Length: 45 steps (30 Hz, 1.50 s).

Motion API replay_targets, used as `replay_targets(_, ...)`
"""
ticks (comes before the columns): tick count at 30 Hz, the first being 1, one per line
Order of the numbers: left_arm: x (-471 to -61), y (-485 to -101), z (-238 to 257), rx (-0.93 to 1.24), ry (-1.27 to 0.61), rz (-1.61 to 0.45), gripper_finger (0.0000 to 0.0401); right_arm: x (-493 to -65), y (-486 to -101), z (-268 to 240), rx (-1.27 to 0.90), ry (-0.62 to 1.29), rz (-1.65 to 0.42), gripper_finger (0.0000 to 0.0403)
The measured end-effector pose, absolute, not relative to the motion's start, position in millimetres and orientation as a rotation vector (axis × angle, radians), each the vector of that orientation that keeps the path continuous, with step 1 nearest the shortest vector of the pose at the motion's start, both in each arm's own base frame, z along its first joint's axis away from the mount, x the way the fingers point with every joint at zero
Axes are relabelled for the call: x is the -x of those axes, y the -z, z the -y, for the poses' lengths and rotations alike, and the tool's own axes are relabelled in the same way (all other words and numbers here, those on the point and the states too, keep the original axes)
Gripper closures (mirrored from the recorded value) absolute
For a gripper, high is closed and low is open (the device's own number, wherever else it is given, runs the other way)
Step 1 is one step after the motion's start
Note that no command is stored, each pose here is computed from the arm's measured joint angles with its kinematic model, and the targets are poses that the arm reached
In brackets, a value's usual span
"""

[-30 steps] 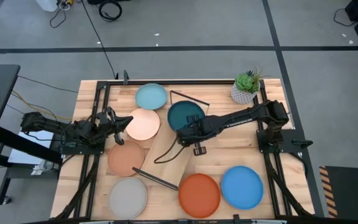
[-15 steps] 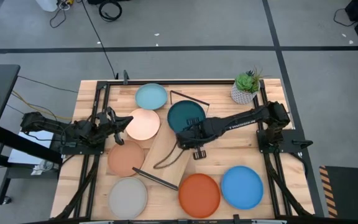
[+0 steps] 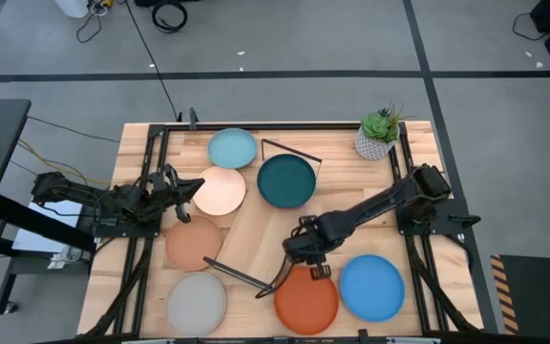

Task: Place and stack plates onto a shelf
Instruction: Stack the orange plate on top of the dark green plate on the shelf

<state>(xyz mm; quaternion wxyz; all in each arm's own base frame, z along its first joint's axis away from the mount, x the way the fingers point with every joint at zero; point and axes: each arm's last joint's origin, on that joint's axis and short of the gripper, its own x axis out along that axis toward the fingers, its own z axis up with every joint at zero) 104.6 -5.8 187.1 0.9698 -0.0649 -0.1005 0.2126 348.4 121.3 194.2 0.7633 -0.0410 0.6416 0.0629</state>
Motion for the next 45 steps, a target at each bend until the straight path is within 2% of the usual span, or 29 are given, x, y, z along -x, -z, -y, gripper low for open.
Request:
replay_targets(5,-104.6,-187.0,5.9,0.131,-0.429,0.203,0.0392,-344.1,-174.2,-122.8,-0.031,-0.138,-1.394,0.0245)
replay_targets(12,-104.5,-187.1,5.8,0.131,-0.429,0.203,0.0392,-340.1,-165.8,-126.7,-0.092,-0.097,-1.392,0.0207)
replay_targets(17,-104.5,-187.1,5.9,0.131,-0.429,0.203,0.0392,-339.7,-169.3,-126.2,-0.120,-0.061,-1.417,0.0198)
replay_targets(22,-104.6,-187.0,5.8,0.131,-0.429,0.203,0.0392,-344.0,-188.7,-134.0,-0.145,-0.065,-1.420,0.0199)
replay_targets(29,-104.6,-187.1,5.9,0.131,-0.429,0.203,0.0392,-323.0,-200.1,-193.3,0.088,-0.340,-1.366,0.0199)
replay_targets(36,-104.6,-187.0,5.9,0.131,-0.429,0.203,0.0392,-294.3,-199.9,-240.9,0.242,-0.519,-1.301,0.0200)
replay_targets(41,-104.6,-187.1,5.8,0.131,-0.429,0.203,0.0392,-285.0,-203.7,-267.5,0.313,-0.485,-1.135,0.0210)
replay_targets(45,-104.6,-187.0,5.9,0.131,-0.429,0.203,0.0392,-279.7,-204.9,-276.4,0.304,-0.442,-1.093,0.0219)
